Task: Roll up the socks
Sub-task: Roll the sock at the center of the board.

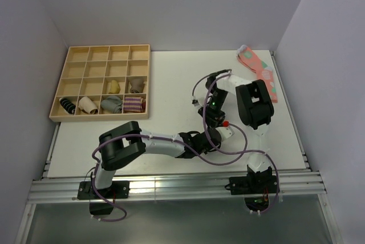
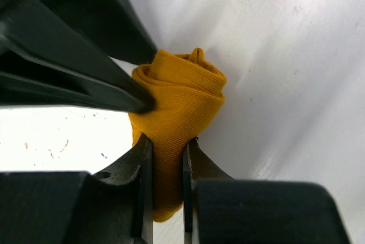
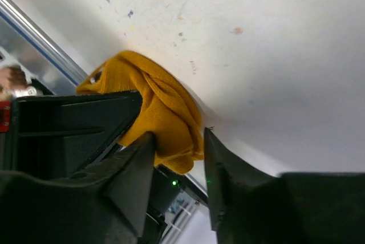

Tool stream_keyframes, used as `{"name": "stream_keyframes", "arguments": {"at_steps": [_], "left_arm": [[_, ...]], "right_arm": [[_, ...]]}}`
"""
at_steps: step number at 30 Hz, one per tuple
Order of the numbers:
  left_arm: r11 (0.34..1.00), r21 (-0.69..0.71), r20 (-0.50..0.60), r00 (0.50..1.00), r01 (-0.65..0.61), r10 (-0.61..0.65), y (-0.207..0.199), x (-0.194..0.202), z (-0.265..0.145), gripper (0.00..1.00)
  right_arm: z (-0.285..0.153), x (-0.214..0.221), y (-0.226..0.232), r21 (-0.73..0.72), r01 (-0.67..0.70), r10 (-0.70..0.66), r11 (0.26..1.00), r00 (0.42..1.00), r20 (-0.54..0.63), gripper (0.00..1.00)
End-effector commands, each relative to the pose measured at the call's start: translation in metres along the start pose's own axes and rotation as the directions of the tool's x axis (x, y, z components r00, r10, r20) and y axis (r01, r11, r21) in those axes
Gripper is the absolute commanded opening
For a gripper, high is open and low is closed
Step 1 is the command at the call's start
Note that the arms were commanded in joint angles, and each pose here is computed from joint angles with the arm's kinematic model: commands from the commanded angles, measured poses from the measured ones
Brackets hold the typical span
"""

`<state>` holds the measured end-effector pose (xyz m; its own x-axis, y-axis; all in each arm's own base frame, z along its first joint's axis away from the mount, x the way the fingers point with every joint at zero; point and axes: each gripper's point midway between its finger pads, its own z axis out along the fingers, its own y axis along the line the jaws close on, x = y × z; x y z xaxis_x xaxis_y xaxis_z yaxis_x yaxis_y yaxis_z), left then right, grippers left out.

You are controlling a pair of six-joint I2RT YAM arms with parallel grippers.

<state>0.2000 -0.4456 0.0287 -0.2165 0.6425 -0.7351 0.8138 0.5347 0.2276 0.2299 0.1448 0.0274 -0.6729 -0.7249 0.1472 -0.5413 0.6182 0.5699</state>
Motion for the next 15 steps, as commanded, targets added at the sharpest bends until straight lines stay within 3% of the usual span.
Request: {"name": "stream_keyframes", "arguments": {"at_steps": [1,7,15], "left_arm": [[0.998,0.062,-0.113,0.993,0.019,-0.012,-0.013,0.048,0.008,0.0],[0.995,0.059,-0.11,0.991,0.085,-0.078,-0.011,0.053,0.006,0.0],[0.985,-0.006,-0.117,0.978,0.175,-0.175,0.003,0.061,0.002,0.0]], "right_arm": [[-0.035,-0.034,-0.01,0.055,0.054,-0.063,0.997,0.98,0.19,0.48],[-0.086,-0.038,0.001,-0.024,0.05,-0.038,0.998,0.938,0.344,0.54],[-0.14,-0.029,-0.017,0.037,-0.028,0.003,0.999,0.84,0.543,0.54]]}}
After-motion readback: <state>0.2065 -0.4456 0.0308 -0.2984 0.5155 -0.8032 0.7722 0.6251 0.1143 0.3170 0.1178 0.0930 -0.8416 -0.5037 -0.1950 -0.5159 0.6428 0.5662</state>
